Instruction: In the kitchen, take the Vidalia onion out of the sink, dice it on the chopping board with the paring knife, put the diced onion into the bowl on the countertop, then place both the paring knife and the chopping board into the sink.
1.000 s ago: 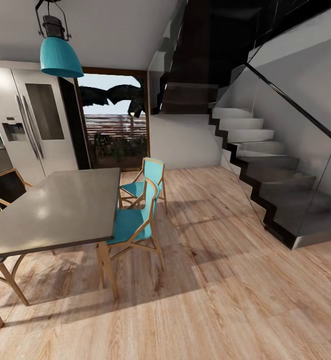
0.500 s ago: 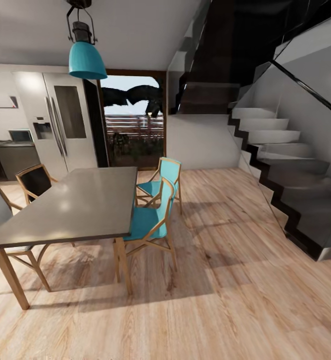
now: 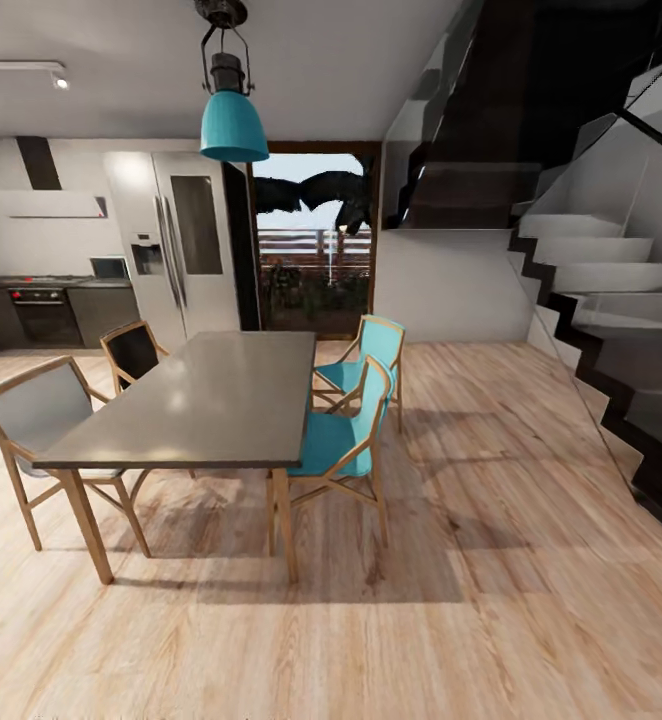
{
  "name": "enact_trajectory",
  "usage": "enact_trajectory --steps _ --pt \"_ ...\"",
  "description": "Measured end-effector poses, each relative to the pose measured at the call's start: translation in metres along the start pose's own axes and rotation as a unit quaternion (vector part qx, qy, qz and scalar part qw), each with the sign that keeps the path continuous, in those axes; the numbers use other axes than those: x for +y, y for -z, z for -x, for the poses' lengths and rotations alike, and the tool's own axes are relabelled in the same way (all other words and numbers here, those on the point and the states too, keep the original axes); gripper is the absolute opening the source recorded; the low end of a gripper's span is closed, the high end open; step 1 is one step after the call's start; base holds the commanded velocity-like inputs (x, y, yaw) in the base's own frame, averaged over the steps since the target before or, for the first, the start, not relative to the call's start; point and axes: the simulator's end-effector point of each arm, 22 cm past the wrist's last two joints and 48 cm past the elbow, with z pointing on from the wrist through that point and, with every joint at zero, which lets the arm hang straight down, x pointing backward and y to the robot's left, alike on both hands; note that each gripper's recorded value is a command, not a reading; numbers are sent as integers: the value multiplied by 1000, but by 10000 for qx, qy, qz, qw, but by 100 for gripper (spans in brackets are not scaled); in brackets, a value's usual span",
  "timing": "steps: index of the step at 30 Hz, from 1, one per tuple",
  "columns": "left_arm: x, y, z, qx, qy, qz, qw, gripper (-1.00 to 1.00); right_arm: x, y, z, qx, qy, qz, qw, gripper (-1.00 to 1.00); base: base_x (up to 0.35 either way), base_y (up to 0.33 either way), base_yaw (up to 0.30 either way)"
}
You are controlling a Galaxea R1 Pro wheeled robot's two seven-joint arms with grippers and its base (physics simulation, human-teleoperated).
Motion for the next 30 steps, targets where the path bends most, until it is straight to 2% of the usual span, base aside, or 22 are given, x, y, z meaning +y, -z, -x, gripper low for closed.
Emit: enact_trajectory --steps 6,17,30 --pt "0 0 0 -4 1 -3 10000 100 0 0 0 -2 -1 3 10000 100 120 65 281" --pt "0 0 0 -2 0 -3 10000 100 0 0 0 0 1 0 10000 100 214 207 281" --pt "0 0 0 -3 -3 -5 10000 100 0 0 0 5 0 -1 10000 100 25 40 281"
